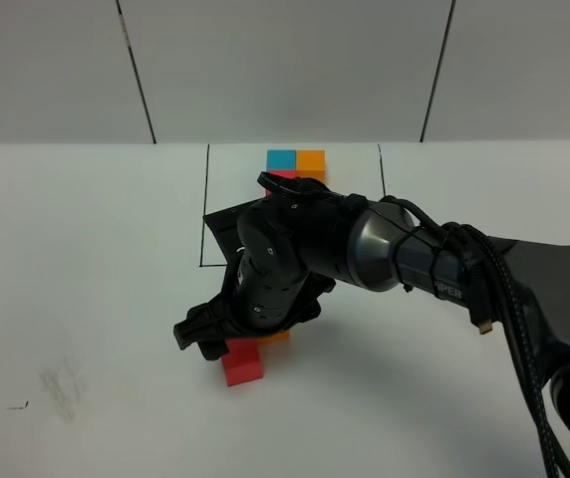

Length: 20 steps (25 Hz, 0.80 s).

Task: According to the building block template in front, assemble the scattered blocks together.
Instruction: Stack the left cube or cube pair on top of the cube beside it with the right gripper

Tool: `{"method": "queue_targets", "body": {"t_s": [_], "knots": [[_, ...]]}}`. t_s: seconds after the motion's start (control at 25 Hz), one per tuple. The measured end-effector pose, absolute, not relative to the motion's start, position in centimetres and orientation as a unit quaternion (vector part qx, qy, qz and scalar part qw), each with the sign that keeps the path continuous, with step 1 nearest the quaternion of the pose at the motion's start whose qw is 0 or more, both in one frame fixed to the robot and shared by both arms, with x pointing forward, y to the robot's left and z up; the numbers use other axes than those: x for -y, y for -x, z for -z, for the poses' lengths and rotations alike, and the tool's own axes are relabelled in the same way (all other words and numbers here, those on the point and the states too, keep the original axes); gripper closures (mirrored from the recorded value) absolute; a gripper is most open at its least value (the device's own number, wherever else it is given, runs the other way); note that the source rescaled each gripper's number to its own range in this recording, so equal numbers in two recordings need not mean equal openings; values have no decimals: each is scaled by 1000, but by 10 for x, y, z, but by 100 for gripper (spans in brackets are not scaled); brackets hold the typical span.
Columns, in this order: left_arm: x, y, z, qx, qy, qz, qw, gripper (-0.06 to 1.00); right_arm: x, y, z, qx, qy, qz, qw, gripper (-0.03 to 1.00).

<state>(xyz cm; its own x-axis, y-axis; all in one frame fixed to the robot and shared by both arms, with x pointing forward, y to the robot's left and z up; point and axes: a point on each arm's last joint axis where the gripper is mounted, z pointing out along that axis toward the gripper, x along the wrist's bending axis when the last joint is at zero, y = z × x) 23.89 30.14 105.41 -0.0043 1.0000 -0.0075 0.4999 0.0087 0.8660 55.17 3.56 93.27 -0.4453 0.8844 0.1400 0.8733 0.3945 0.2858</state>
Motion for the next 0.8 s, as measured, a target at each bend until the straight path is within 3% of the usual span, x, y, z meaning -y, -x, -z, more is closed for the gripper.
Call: {"method": "queue_targets", "body": {"t_s": [0.8], "knots": [[-301,-239,-1054,-615,-610,-352,355,36,-38,-552,-923,-837,-528,-144,4,41]]}}
